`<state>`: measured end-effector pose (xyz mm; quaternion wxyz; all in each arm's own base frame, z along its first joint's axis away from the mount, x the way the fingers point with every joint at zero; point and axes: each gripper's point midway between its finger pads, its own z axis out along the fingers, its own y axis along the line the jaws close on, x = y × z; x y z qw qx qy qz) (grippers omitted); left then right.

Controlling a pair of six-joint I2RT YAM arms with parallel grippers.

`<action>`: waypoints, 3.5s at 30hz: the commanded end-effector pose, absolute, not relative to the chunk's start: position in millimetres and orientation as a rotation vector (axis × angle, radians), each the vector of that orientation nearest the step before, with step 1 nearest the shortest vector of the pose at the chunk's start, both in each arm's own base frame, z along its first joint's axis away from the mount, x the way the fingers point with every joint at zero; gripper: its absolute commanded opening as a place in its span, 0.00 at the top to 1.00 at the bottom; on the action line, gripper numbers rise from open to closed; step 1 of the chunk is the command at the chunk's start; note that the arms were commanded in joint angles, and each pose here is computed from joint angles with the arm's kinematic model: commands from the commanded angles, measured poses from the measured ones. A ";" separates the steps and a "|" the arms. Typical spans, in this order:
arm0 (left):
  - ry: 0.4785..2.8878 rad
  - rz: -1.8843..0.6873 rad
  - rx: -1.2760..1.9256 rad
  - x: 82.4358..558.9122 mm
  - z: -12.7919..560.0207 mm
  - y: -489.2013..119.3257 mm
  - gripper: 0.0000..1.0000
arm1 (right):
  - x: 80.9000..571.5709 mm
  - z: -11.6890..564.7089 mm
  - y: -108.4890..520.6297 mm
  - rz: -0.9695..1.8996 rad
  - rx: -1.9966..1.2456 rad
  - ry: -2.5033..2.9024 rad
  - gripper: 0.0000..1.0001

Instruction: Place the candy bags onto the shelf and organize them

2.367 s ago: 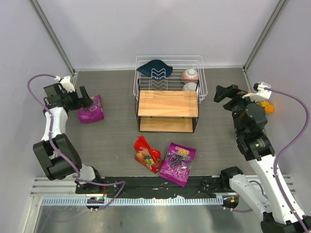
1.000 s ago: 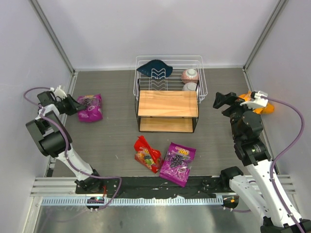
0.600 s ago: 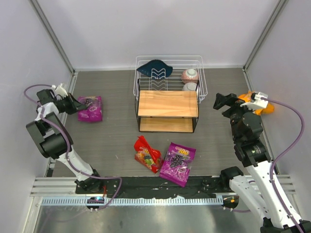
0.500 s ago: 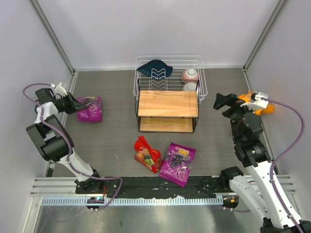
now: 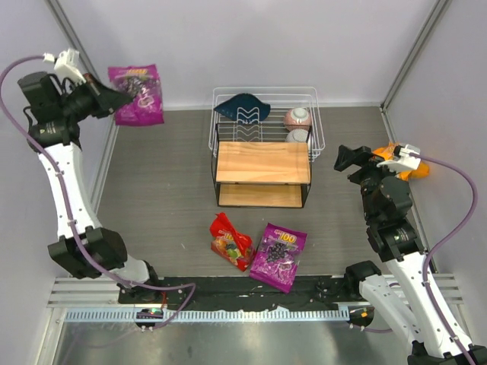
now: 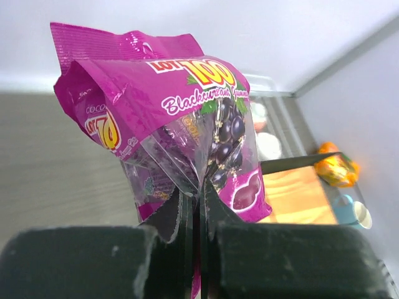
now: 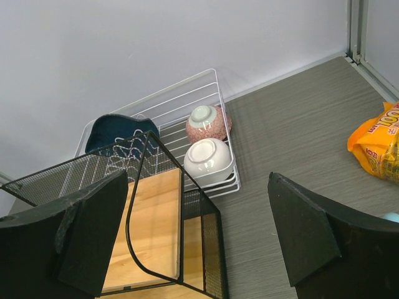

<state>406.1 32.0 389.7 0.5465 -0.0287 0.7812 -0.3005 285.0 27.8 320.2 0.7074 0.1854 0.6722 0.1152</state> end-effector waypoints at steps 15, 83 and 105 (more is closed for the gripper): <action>1.673 -1.059 0.244 342.4 486.2 -194.4 1.00 | 261.8 337.2 14.0 0.258 0.468 1.417 0.00; 1.847 -0.814 0.362 356.9 405.9 -252.9 0.07 | 261.6 317.6 13.8 0.252 0.485 1.459 0.00; 1.979 -0.500 0.703 330.2 377.2 -213.4 0.00 | 321.7 319.1 -4.7 -0.108 0.586 1.750 0.00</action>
